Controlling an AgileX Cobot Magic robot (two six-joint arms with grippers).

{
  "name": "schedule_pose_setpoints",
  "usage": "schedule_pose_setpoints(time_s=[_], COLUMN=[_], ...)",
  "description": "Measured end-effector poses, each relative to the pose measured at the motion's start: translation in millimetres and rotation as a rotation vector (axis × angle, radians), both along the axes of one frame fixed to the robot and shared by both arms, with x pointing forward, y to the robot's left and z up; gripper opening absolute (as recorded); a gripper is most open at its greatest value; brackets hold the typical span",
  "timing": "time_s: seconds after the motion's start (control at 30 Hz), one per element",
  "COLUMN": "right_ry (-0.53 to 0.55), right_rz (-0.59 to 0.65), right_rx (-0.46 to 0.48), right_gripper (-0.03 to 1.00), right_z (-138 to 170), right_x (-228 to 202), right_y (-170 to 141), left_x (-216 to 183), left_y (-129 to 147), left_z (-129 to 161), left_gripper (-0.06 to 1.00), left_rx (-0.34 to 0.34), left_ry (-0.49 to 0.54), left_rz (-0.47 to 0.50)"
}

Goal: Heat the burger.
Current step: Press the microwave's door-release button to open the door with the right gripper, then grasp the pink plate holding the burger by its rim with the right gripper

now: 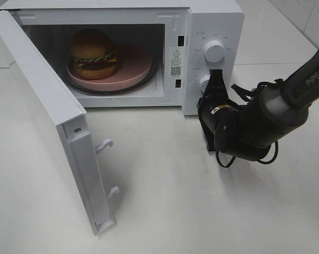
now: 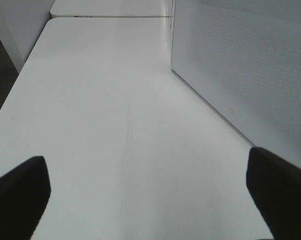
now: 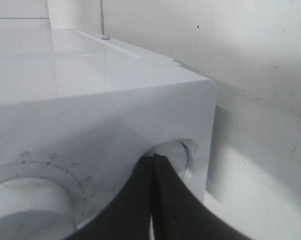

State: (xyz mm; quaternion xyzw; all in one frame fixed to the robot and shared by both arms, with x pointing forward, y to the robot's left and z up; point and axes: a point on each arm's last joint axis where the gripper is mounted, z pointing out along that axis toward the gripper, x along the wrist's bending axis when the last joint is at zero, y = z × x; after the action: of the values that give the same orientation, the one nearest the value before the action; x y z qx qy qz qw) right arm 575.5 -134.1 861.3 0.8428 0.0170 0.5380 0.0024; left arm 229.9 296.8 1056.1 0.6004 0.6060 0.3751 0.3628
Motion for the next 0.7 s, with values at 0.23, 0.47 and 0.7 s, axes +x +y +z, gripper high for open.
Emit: schedule_pose_setpoints(time_s=[0.23,0.47,0.7], right_ry=[0.013,0.09,0.173], right_rz=[0.047,0.167,0.305], right_rx=[-0.037,-0.112,-0.198], right_gripper=[0.02,0.02,0.03], right_z=[11,26,34], right_x=[-6,-27,-47], right_y=[-2,-7,-10], left_x=[0,0,0], left_y=[0,0,0], left_z=[0,0,0], left_gripper=[0.99,0.99,0.99], left_rx=[0.0,0.0,0.0], left_ry=[0.0,0.0,0.0], left_rz=[0.0,0.0,0.0])
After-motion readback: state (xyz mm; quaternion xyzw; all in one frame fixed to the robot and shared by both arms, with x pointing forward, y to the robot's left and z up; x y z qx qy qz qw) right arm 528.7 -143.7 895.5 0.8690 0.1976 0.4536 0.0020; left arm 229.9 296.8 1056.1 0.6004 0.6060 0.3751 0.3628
